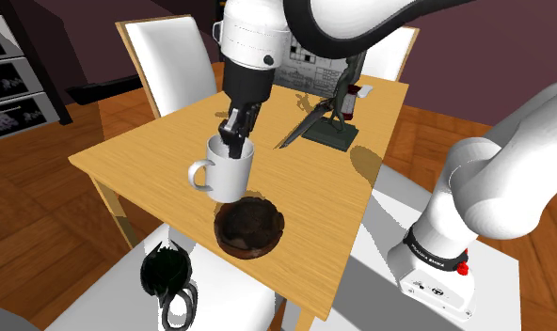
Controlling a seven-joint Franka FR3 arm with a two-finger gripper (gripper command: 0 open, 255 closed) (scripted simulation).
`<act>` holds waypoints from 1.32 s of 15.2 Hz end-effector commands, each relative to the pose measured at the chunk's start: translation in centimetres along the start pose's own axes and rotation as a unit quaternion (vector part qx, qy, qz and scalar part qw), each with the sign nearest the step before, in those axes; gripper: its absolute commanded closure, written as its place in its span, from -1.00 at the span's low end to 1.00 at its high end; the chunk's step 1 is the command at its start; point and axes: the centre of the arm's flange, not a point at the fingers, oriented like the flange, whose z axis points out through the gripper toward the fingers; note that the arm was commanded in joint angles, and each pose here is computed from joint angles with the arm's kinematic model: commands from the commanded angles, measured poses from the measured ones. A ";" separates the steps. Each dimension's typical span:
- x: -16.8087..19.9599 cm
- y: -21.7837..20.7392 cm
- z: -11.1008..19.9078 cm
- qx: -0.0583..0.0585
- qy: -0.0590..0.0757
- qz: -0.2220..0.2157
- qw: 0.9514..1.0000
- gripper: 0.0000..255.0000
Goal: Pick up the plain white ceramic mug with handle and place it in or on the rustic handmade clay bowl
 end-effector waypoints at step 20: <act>-1.3 0.2 7.3 0.000 0.000 0.000 1.000 1.00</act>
